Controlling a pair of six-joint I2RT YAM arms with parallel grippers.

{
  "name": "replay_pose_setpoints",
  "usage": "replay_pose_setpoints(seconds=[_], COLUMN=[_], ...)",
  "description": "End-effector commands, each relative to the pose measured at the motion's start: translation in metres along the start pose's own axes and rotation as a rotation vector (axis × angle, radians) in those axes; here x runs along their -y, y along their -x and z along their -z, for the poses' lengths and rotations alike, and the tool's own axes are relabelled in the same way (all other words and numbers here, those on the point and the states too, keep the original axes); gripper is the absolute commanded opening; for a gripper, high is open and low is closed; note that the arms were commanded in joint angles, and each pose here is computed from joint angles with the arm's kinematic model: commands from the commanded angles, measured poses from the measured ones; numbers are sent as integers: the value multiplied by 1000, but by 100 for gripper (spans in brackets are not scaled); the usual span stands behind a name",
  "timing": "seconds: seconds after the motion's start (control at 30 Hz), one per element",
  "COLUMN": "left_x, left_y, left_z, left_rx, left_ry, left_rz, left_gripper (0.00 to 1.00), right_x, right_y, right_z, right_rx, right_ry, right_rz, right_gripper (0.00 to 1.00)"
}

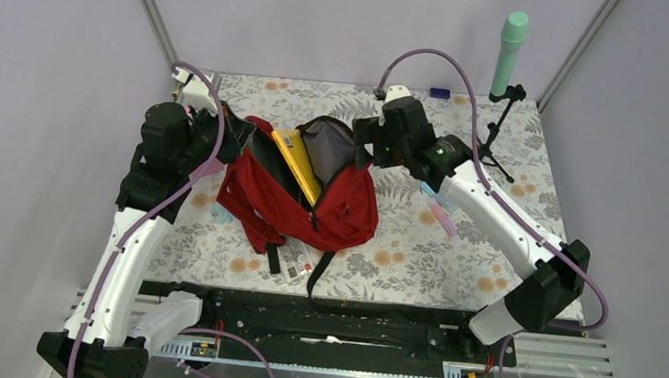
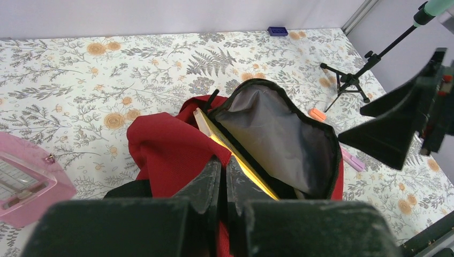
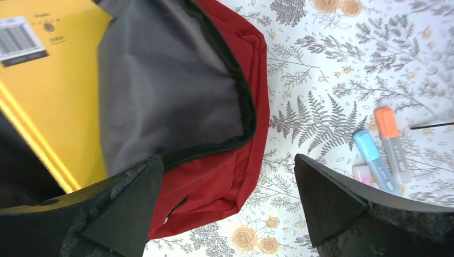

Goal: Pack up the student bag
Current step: Place the book in the student bag, then adjust the student bag at the center of the board.

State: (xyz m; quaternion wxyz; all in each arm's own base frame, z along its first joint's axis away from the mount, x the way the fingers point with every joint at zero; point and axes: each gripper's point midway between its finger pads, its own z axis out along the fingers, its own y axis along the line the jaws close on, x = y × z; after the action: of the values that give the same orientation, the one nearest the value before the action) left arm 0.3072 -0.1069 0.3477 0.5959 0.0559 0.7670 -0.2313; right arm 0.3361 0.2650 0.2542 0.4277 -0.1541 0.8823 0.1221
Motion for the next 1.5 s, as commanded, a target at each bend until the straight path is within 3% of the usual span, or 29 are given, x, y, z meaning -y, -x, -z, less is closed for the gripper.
replay_pose_setpoints(seconds=[0.0, 0.27, 0.6, 0.7, 0.83, 0.9, 1.07, 1.23, 1.33, 1.47], left_x=[12, 6, 5, 6, 1, -6, -21, -37, -37, -34], left_y=[52, 47, 41, 41, 47, 51, 63, 66, 66, 59], left_z=[8, 5, -2, -2, 0, 2, 23, 42, 46, 40], left_rx=[194, 175, 149, 151, 162, 176, 233, 262, 273, 263], left_ry=[-32, -11, -21, -23, 13, 60, 180, 292, 291, 260], left_rz=[-79, -89, -75, -75, -75, -71, -82, -100, -103, -96], left_gripper=[0, 0, 0, 0, 0, 0, 0, 0, 0, 0], right_x=[-6, -12, -37, -53, -61, -57, -29, -21, -20, -18], right_y=[27, 37, 34, 40, 69, 94, 178, 231, 240, 233], right_z=[-16, -61, -104, -103, -82, -62, 18, 100, 122, 121], right_rx=[62, 41, -51, -65, 4, 83, 350, 573, 623, 610], right_ry=[158, 375, 541, 644, 700, 669, 492, 468, 478, 467], right_rz=[-127, -330, -243, -246, -249, -229, -168, -141, -137, -145], right_gripper=[98, 98, 96, 84, 21, 0, 0, 0, 0, 0])
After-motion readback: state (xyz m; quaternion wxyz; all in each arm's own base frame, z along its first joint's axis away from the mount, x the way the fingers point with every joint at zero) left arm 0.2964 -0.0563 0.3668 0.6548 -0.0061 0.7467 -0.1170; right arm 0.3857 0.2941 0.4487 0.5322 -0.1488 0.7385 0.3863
